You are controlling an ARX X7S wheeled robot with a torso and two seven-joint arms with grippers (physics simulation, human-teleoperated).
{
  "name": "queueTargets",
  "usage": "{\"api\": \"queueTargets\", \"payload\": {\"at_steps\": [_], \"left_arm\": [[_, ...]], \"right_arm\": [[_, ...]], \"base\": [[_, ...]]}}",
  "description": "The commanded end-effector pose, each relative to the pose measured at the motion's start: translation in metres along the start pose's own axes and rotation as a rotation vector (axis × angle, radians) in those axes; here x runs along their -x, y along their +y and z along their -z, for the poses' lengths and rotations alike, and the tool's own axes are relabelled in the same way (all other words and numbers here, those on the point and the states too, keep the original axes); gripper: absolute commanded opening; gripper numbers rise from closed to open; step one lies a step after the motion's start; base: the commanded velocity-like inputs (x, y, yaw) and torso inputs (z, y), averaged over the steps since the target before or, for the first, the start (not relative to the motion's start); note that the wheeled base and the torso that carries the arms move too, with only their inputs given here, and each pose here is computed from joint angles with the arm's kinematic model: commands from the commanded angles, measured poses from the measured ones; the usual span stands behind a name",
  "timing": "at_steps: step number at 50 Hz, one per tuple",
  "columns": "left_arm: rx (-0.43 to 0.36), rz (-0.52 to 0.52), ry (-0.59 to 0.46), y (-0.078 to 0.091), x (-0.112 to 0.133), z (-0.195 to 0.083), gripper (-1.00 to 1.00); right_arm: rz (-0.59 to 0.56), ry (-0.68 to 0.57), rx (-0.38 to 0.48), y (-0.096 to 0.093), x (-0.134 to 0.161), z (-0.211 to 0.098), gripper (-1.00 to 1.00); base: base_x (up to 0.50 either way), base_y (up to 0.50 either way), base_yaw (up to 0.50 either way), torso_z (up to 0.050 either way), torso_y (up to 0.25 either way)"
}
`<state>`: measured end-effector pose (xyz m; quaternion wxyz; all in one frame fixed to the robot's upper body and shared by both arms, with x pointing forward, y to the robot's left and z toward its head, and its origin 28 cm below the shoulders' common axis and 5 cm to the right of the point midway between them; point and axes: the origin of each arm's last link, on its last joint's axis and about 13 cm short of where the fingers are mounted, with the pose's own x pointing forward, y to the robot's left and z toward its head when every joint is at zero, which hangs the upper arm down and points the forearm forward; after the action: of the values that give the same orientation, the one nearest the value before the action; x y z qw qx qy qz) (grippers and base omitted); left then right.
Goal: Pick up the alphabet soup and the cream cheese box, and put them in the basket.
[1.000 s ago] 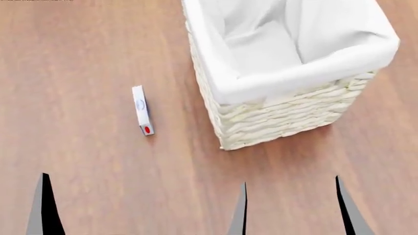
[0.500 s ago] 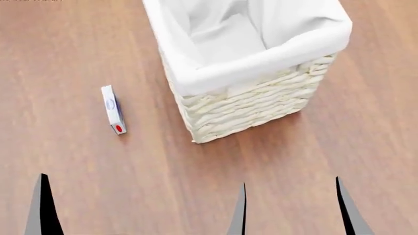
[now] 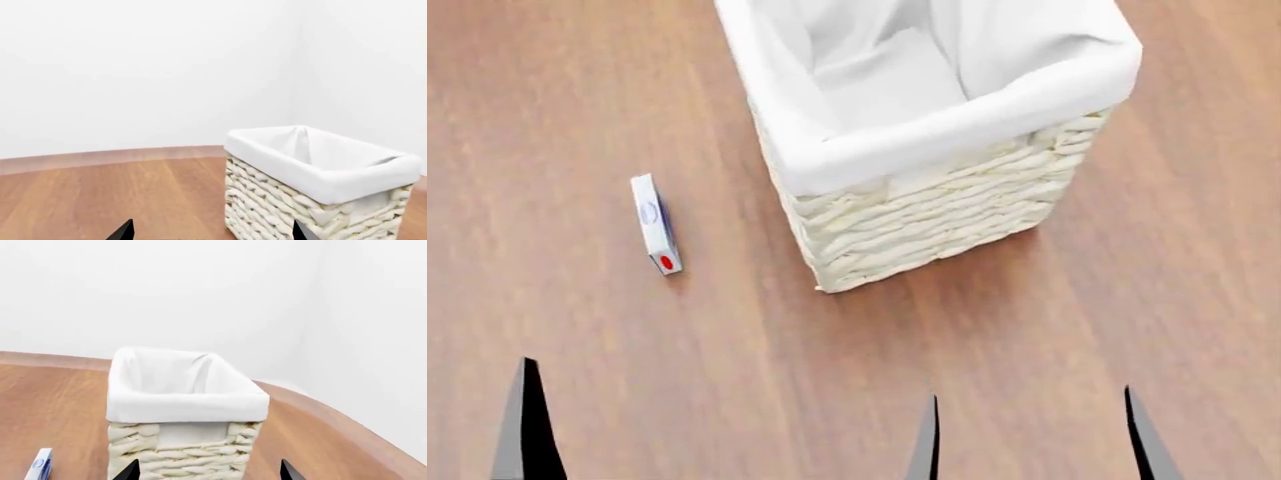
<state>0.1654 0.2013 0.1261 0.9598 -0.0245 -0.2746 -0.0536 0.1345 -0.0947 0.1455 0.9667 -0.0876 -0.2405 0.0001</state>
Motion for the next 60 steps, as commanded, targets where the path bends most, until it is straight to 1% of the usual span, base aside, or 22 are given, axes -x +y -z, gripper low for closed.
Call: {"api": "queueTargets", "payload": {"at_steps": [1, 4, 6, 8, 9, 14, 15, 21, 22, 24, 25, 26, 27, 30, 34, 38, 43, 47, 54, 56, 57, 60], "left_arm": [[0.002, 0.015, 0.006, -0.002, -0.002, 0.002, 1.00], [0.002, 0.014, 0.009, -0.001, -0.002, 0.003, 1.00], [0.002, 0.015, 0.012, -0.001, -0.002, 0.004, 1.00], [0.000, 0.014, 0.014, 0.000, -0.002, 0.005, 1.00], [-0.001, 0.012, 0.016, 0.000, -0.002, 0.006, 1.00], [0.004, 0.019, 0.019, -0.002, -0.002, 0.007, 1.00], [0.005, 0.020, 0.018, -0.002, -0.002, 0.007, 1.00], [0.002, 0.019, 0.024, -0.001, -0.001, 0.008, 1.00], [0.001, 0.019, 0.025, -0.001, -0.001, 0.008, 1.00], [0.001, 0.019, 0.025, -0.001, -0.001, 0.008, 1.00], [0.001, 0.018, 0.026, -0.001, -0.001, 0.008, 1.00], [0.001, 0.018, 0.025, -0.002, -0.001, 0.008, 1.00], [0.002, 0.020, 0.025, -0.002, -0.001, 0.008, 1.00], [0.004, 0.020, 0.026, -0.002, -0.001, 0.008, 1.00], [0.001, 0.018, 0.028, -0.001, -0.001, 0.009, 1.00], [0.000, 0.017, 0.031, -0.001, -0.001, 0.010, 1.00], [0.003, 0.019, 0.032, -0.001, -0.001, 0.011, 1.00], [0.003, 0.018, 0.033, -0.001, -0.002, 0.011, 1.00], [0.008, 0.018, 0.036, 0.000, -0.001, 0.012, 1.00], [0.008, 0.016, 0.036, 0.000, -0.001, 0.013, 1.00], [0.008, 0.013, 0.039, 0.001, -0.001, 0.014, 1.00], [0.011, 0.012, 0.040, 0.001, 0.000, 0.014, 1.00]], "right_arm": [[-0.005, 0.072, 0.001, -0.003, 0.008, -0.009, 1.00], [-0.006, 0.085, -0.002, -0.003, 0.010, -0.011, 1.00], [-0.004, 0.121, 0.005, -0.004, 0.013, -0.009, 1.00], [-0.010, 0.170, -0.013, -0.005, 0.019, -0.008, 1.00], [-0.011, 0.196, -0.002, -0.006, 0.024, -0.006, 1.00], [-0.003, 0.257, -0.005, -0.012, 0.029, -0.012, 1.00], [0.003, 0.270, 0.012, -0.013, 0.031, -0.013, 1.00], [0.001, 0.353, -0.031, -0.014, 0.038, -0.018, 1.00], [0.004, 0.360, -0.021, -0.014, 0.040, -0.018, 1.00], [0.003, 0.385, -0.033, -0.014, 0.041, -0.018, 1.00], [0.014, 0.392, -0.008, -0.016, 0.042, -0.018, 1.00], [0.013, 0.400, -0.015, -0.016, 0.042, -0.019, 1.00], [0.012, 0.421, -0.044, -0.017, 0.042, -0.020, 1.00], [0.008, 0.443, -0.033, -0.016, 0.045, -0.018, 1.00], [-0.001, 0.478, -0.053, -0.014, 0.050, -0.015, 1.00], [-0.009, 0.507, -0.052, -0.012, 0.054, -0.011, 1.00], [-0.014, 0.536, -0.070, -0.012, 0.057, -0.010, 1.00], [-0.005, 0.557, -0.058, -0.013, 0.057, -0.008, 1.00], [-0.008, 0.585, -0.069, -0.013, 0.059, -0.006, 1.00], [-0.008, 0.601, -0.089, -0.013, 0.059, -0.006, 1.00], [-0.008, 0.608, -0.071, -0.013, 0.060, -0.005, 1.00], [-0.011, 0.618, -0.075, -0.013, 0.062, -0.006, 1.00]], "base": [[0.00, 0.00, 0.00, 0.000, 0.000], [0.00, 0.00, 0.00, 0.000, 0.000], [0.00, 0.00, 0.00, 0.000, 0.000], [0.00, 0.00, 0.00, 0.000, 0.000], [0.00, 0.00, 0.00, 0.000, 0.000], [0.00, 0.00, 0.00, 0.000, 0.000], [0.00, 0.00, 0.00, 0.000, 0.000], [0.00, 0.00, 0.00, 0.000, 0.000], [0.00, 0.00, 0.00, 0.000, 0.000], [0.00, 0.00, 0.00, 0.000, 0.000], [0.00, 0.00, 0.00, 0.000, 0.000], [0.00, 0.00, 0.00, 0.000, 0.000], [0.00, 0.00, 0.00, 0.000, 0.000], [0.00, 0.00, 0.00, 0.000, 0.000], [0.00, 0.00, 0.00, 0.000, 0.000], [0.00, 0.00, 0.00, 0.000, 0.000], [0.00, 0.00, 0.00, 0.000, 0.000], [0.00, 0.00, 0.00, 0.000, 0.000], [0.00, 0.00, 0.00, 0.000, 0.000], [0.00, 0.00, 0.00, 0.000, 0.000], [0.00, 0.00, 0.00, 0.000, 0.000], [0.00, 0.00, 0.00, 0.000, 0.000]]}}
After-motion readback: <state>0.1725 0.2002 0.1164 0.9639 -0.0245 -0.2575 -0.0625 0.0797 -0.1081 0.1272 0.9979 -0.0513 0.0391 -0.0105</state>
